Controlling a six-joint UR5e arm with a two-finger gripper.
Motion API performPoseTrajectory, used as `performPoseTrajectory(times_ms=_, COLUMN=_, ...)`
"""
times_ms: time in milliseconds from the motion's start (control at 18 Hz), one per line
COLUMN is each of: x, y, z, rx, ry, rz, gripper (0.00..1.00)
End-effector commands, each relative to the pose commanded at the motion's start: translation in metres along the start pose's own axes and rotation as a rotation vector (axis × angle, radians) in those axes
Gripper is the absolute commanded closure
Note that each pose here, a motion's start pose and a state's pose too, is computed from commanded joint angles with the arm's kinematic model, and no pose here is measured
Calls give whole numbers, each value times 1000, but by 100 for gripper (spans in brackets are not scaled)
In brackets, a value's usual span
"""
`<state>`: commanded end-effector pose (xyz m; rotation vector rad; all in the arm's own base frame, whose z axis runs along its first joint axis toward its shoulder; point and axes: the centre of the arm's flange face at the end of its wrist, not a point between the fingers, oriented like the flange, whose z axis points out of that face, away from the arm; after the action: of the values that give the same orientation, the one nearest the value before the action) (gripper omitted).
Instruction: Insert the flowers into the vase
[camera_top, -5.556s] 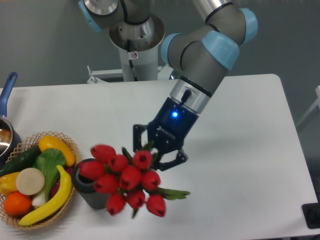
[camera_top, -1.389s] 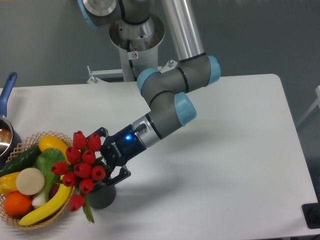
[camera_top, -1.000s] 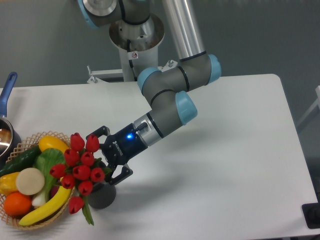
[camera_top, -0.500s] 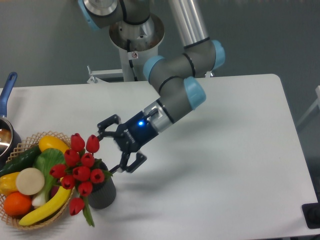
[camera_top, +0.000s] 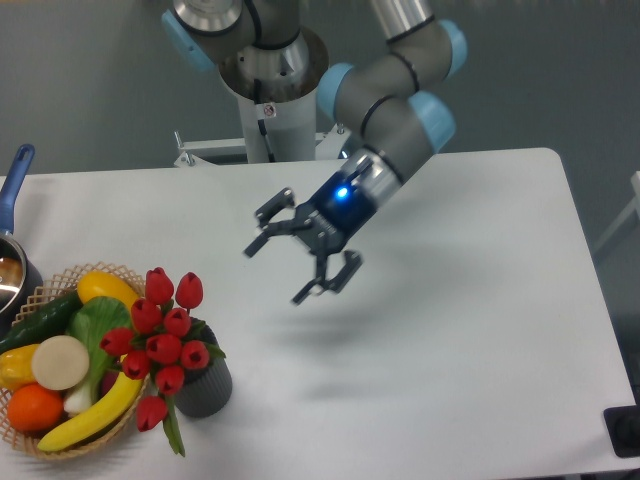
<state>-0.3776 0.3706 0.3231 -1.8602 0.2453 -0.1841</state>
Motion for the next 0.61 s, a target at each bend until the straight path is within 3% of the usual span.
performPoseTrajectory(times_ms=278, x=-24, y=4, z=-30, rx=-51, ry=-76, rz=-10, gripper=0)
performPoseTrajectory(times_ms=611, x=-46, y=30, z=-43, rx=-423, ry=-186, rz=-56, gripper=0)
